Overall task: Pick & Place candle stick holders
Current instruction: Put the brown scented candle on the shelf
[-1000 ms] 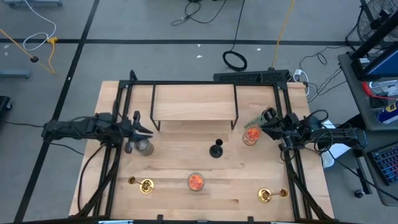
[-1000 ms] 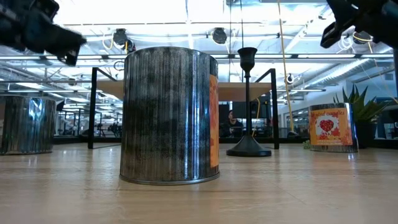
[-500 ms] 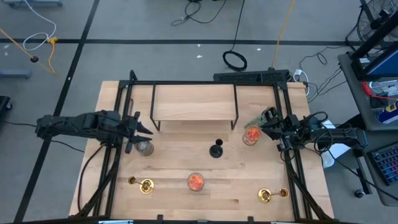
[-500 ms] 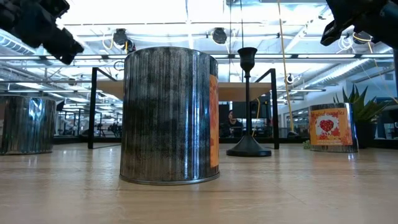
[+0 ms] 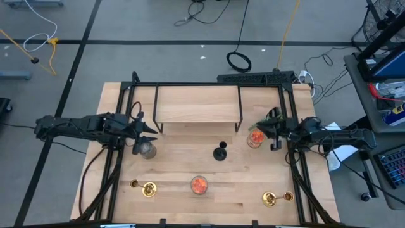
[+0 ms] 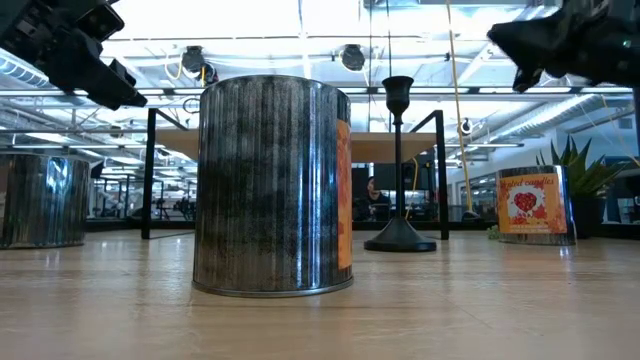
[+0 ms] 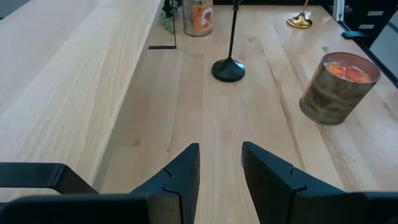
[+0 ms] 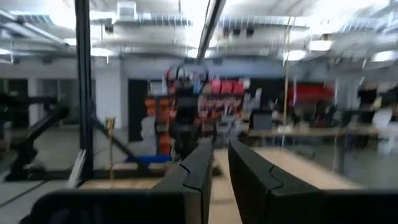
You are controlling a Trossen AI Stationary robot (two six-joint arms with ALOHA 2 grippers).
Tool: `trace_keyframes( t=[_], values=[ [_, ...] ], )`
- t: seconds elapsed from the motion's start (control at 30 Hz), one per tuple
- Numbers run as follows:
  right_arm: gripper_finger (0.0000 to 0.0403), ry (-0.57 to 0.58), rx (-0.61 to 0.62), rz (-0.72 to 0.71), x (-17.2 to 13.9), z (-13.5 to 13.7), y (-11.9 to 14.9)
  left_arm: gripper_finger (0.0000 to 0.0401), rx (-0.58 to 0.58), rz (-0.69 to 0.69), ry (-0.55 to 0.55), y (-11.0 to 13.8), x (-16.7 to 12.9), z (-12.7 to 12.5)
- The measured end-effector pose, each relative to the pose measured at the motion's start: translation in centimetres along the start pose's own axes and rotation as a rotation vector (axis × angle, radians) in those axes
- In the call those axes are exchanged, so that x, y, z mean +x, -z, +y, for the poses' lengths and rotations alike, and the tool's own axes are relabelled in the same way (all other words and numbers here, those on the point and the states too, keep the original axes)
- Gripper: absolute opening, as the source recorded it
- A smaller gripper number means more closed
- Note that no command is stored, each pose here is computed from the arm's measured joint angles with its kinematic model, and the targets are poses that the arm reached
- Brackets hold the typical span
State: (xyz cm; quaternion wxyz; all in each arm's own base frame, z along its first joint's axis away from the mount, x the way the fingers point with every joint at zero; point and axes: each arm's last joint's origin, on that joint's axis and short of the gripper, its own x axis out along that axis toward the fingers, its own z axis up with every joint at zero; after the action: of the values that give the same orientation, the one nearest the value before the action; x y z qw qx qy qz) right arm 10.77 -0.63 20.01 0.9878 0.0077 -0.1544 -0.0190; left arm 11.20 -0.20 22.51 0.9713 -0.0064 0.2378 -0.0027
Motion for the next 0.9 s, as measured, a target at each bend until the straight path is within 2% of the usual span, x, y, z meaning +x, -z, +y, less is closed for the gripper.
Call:
trace_keyframes(
  t=[0.2,0.37,0.5,0.77,0.9],
  values=[
    [0.0073,-0.058,0.055,0.029,0.7,0.1,0.5,0.0124,0.0,-0.003,0.0,0.0,0.0,0.0],
    [0.0114,-0.054,-0.017,0.017,1.0,0.1,0.5,0.0124,-0.022,-0.01,0.0,-0.1,0.0,0.0],
    [0.0137,-0.055,-0.075,0.027,1.0,0.1,0.6,0.0124,-0.1,-0.021,0.001,-0.2,0.0,0.0],
    [0.0146,-0.056,-0.119,0.025,1.0,0.1,0.6,0.0124,-0.226,0.057,0.029,-0.1,1.0,-0.1],
    [0.0144,-0.055,-0.171,0.003,1.1,0.1,0.4,0.0124,-0.225,0.079,0.027,-2.4,1.1,-0.2]
  ],
)
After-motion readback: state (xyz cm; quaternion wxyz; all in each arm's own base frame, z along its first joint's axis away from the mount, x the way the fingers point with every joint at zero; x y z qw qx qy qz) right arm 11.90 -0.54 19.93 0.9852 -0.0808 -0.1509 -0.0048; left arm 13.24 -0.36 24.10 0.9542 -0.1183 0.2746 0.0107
